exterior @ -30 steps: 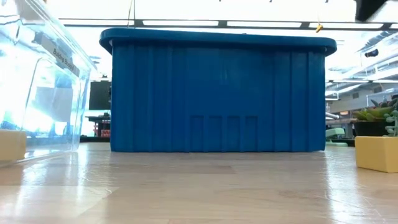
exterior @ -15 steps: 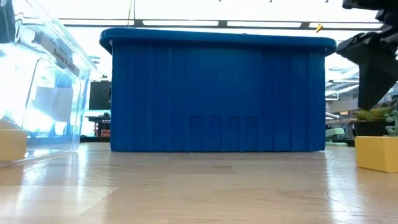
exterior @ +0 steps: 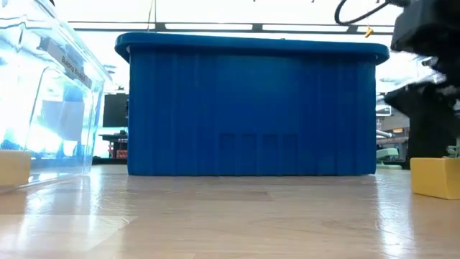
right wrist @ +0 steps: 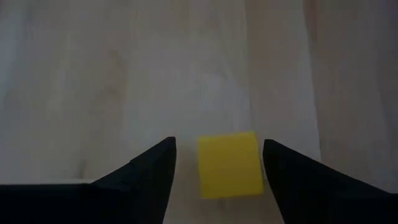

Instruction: Sort Items/Unsort Items

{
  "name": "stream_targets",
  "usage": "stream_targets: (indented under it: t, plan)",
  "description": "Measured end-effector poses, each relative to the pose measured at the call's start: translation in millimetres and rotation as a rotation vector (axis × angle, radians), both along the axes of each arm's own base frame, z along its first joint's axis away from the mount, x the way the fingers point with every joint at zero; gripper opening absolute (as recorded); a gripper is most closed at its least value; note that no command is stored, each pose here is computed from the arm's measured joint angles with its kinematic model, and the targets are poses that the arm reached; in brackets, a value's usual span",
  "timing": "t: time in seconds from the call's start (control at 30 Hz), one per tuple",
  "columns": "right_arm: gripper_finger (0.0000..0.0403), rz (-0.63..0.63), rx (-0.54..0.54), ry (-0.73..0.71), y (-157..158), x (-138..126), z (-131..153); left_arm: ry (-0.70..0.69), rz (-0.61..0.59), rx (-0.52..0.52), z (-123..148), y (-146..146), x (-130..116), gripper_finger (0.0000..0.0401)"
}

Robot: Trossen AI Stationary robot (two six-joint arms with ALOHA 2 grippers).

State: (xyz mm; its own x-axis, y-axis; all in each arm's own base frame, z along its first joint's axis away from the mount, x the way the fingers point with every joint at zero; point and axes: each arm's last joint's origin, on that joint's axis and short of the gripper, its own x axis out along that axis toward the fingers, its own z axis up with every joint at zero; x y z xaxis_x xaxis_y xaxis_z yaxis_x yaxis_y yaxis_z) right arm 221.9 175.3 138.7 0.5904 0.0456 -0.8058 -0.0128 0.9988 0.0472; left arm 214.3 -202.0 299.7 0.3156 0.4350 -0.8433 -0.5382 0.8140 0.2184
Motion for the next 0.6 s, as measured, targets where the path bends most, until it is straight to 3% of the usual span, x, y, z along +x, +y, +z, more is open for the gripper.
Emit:
stream_targets:
  t: [0.13,0.3,0.6]
  plan:
    - [0.021,0.0,-0.033,0.038,0,0,-13,-0.03,-0.001,-0.011,0,-2,2,0.0271]
    - [0.0133,0.001,-0.028,0.04,3,4,-11,-0.063,0.009,-0.017,0,0,8,0.027]
    - [0.0127,0.004,0.097,-0.08,21,31,43,-0.362,-0.33,0.039,11,-26,41,0.0248]
